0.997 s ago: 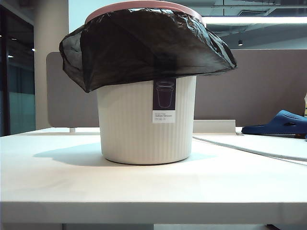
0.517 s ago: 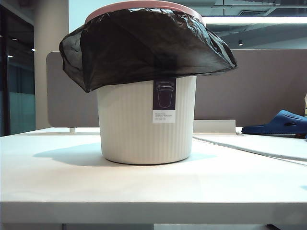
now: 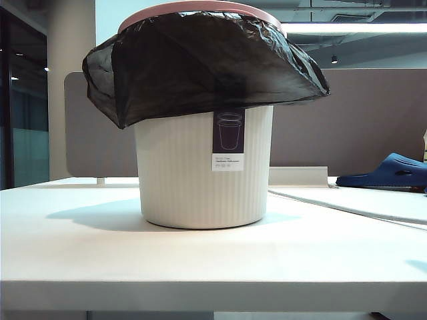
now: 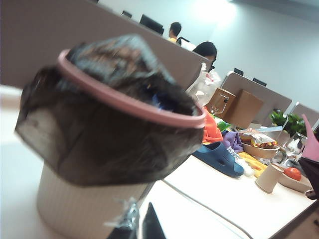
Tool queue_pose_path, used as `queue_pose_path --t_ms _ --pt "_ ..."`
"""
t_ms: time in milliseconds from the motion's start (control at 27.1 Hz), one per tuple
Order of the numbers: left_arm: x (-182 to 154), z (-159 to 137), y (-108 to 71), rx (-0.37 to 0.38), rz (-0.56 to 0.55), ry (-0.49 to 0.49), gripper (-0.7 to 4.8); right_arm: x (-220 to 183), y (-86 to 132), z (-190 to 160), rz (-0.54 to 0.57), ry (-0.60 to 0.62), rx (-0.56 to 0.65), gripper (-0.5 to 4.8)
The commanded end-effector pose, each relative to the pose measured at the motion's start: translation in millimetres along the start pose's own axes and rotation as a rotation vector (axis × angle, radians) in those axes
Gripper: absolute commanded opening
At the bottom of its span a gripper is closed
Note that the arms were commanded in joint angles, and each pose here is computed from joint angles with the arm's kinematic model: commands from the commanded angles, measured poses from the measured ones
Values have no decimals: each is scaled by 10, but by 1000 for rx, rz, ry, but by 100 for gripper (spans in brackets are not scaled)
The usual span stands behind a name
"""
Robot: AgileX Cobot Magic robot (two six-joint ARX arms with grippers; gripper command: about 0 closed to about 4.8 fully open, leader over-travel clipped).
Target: Open the ring lid of the trash can, pull out the black garbage bag inside, and place it on the table.
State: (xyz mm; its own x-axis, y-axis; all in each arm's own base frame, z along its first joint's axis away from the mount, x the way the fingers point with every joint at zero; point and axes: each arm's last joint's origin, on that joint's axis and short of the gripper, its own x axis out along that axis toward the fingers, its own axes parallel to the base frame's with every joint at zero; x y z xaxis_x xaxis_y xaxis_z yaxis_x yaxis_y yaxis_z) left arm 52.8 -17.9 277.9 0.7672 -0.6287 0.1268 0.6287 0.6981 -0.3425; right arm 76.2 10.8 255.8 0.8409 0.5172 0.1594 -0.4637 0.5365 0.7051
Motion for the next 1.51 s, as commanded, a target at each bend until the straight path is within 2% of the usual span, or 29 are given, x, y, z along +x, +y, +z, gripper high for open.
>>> queue_pose_path --t_ms 37,258,443,517,664,775,886,1034,1181,1329,1513 --pt "-38 200 -141 101 -20 1 21 34 104 86 43 54 -23 -6" --pt "-2 546 -305 175 -75 -12 21 116 266 266 78 99 -21 -6" --pt "191 791 -349 160 -190 57 21 278 391 437 112 156 -2 -6" --pt "252 823 -346 181 -211 88 21 363 397 458 125 192 15 -6" --pt "360 874 -328 209 -173 148 26 578 425 446 190 263 34 -6" --pt "444 873 -297 214 -148 177 29 747 441 373 208 277 52 -6" --pt "550 839 -251 188 -147 221 31 932 471 245 215 294 74 -6" --pt "739 716 -183 133 -169 342 51 1203 532 5 241 351 102 -6" --pt "925 573 -143 104 -137 450 67 1446 568 -176 238 384 138 -6" --pt "1062 468 -182 162 -113 501 67 1681 567 -289 239 395 188 -6" --pt "1196 382 -254 259 -33 506 67 1882 535 -333 198 400 225 -5"
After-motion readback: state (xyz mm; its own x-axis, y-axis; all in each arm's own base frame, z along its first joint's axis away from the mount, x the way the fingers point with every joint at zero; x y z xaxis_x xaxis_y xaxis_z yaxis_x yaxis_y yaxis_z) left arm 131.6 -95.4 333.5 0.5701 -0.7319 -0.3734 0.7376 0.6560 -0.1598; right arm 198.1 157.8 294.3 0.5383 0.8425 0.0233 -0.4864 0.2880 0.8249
